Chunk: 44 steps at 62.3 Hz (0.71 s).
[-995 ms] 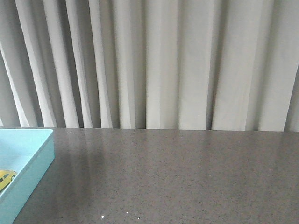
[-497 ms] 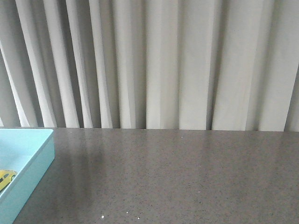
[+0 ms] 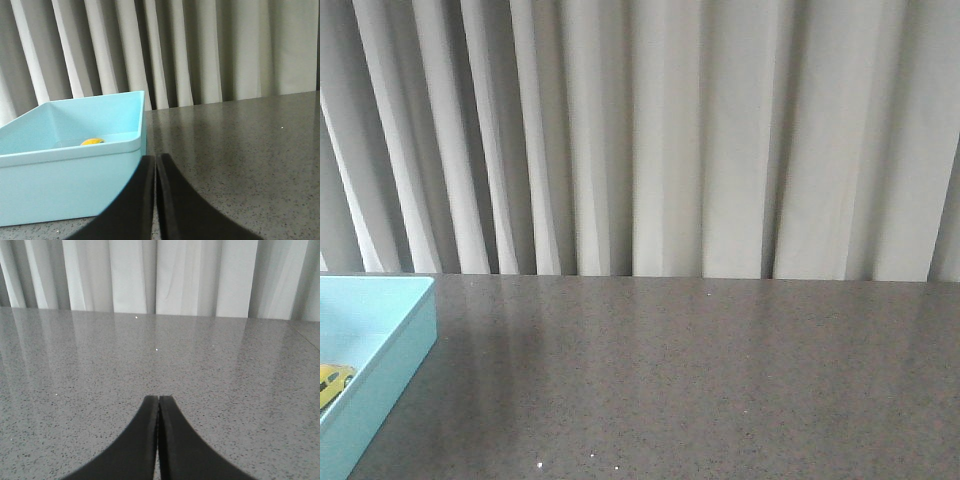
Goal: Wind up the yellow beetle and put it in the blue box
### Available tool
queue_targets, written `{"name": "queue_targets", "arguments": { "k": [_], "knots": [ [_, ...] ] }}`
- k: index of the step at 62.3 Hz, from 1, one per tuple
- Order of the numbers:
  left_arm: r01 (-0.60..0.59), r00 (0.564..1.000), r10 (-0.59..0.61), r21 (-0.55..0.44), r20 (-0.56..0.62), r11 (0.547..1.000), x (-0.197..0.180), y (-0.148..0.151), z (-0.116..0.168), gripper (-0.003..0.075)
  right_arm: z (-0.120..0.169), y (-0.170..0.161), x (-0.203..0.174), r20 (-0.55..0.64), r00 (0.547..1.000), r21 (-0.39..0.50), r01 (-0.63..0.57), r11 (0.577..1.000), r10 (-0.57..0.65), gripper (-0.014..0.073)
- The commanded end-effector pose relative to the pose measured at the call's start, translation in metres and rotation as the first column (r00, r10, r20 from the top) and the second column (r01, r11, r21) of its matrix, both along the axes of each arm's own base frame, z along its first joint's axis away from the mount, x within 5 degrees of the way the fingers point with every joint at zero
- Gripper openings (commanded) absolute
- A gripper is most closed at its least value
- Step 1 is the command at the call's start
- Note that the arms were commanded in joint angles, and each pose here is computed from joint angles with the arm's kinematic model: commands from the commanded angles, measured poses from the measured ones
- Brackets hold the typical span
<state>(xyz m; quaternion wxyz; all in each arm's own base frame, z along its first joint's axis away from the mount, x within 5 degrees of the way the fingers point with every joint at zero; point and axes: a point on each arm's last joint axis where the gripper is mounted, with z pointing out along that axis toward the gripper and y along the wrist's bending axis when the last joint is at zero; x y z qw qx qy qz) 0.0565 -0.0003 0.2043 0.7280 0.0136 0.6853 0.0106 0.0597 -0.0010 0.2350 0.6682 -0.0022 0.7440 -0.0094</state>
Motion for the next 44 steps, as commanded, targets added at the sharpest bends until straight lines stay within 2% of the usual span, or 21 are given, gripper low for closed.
{"name": "queue_targets", "arguments": {
  "k": [1,11,44],
  "knots": [
    [0.006,0.995,-0.005,-0.019,0.098,1.0,-0.003,0.0,0.011,-0.0006,-0.006,0.001,-0.001,0.145,0.989,0.003,-0.005,1.0,0.005,-0.0007],
    [0.006,0.995,-0.005,-0.019,0.098,1.0,-0.003,0.0,0.011,-0.0006,-0.032,0.001,-0.004,0.176,0.984,0.018,-0.007,1.0,0.004,-0.0007],
    [0.006,0.995,-0.005,-0.019,0.098,1.0,-0.003,0.0,0.011,-0.0006,-0.035,0.001,-0.004,0.143,0.99,0.016,-0.007,1.0,0.004,-0.0007]
  ]
}}
